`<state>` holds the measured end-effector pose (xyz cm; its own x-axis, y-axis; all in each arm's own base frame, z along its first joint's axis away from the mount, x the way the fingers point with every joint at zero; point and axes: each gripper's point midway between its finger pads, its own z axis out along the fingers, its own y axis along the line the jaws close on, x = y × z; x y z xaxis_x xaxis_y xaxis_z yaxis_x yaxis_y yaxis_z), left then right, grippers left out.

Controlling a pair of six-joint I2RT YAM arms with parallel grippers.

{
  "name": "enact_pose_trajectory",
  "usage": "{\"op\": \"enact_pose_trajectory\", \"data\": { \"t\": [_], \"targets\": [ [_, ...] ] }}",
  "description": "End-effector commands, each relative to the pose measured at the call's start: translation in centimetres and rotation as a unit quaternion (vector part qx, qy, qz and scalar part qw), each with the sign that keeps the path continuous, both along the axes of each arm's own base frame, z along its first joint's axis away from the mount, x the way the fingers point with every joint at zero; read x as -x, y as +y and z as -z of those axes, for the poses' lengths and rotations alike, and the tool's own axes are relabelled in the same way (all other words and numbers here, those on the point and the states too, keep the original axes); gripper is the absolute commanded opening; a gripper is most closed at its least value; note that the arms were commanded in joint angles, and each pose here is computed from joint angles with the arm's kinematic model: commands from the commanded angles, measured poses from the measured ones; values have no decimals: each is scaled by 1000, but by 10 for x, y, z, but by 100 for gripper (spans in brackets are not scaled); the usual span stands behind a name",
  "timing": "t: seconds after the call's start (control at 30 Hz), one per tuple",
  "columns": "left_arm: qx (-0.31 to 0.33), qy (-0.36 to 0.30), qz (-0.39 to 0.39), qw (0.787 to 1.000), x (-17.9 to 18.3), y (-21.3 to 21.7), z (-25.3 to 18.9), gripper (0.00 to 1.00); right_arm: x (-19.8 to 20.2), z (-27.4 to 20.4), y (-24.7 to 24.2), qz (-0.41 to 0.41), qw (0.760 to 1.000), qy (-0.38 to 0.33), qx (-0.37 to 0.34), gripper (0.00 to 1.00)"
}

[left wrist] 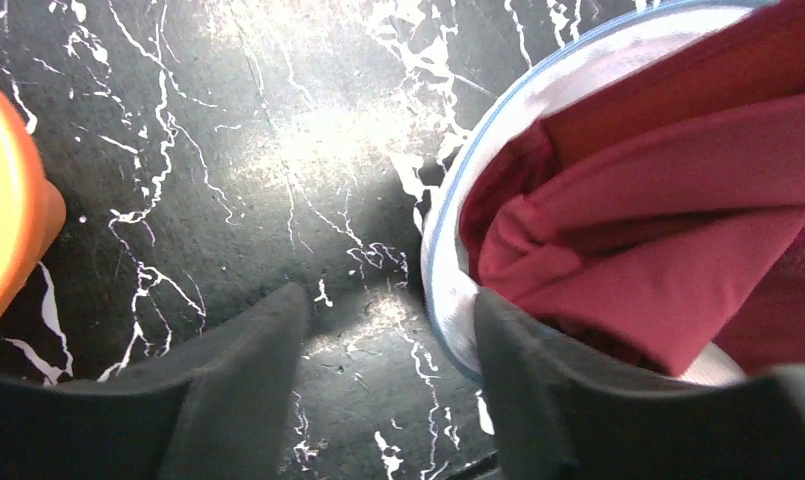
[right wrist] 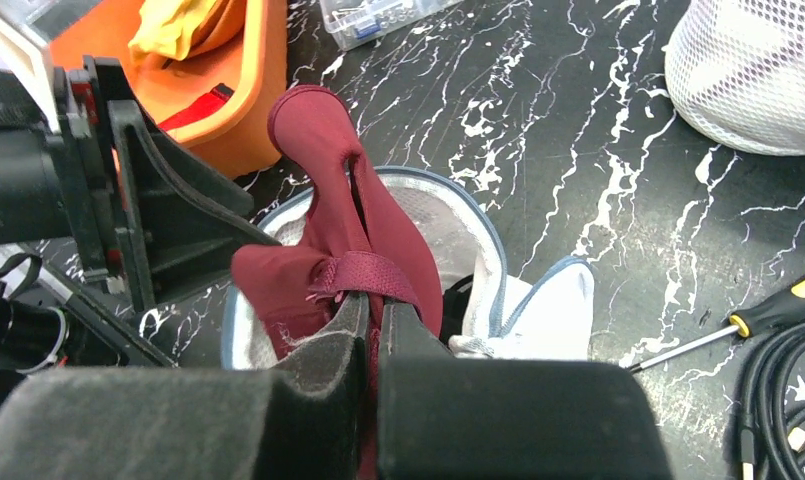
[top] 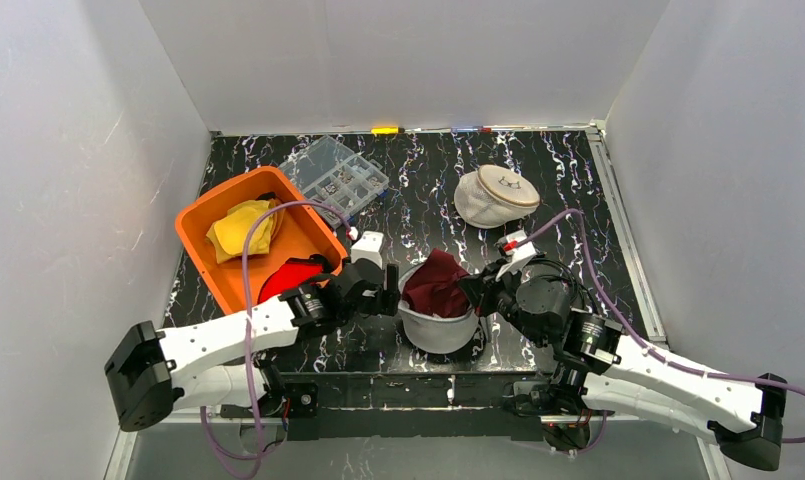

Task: Unzip the laundry bag and remove the bra
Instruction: Pick up the bra from the laundry bag.

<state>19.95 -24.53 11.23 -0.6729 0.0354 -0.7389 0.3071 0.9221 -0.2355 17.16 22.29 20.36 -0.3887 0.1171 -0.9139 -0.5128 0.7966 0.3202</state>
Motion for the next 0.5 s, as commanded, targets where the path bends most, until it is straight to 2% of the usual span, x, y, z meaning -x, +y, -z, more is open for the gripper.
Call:
{"op": "enact_pose_trajectory", "data": {
  "t": [0.0, 0.07, 0.2, 0.33, 0.47],
  "targets": [
    [21, -42, 25, 999, -1, 4, -47, 69, 7, -22, 8, -43, 999, -30, -15, 1],
    [35, -66, 49, 996, 1, 3, -71, 75, 11, -23, 12, -63, 997, -35, -3, 1],
    [65, -127, 144, 979, 14, -8, -120, 77, 17, -25, 14, -90, 995, -43, 11, 1],
    [76, -168, 285, 941, 41, -27, -146, 82, 20, -30, 15, -101, 993, -53, 5, 1],
    [75, -143, 406, 900, 70, -49, -138, 89, 24, -33, 17, -118, 991, -58, 0, 1]
  ]
}}
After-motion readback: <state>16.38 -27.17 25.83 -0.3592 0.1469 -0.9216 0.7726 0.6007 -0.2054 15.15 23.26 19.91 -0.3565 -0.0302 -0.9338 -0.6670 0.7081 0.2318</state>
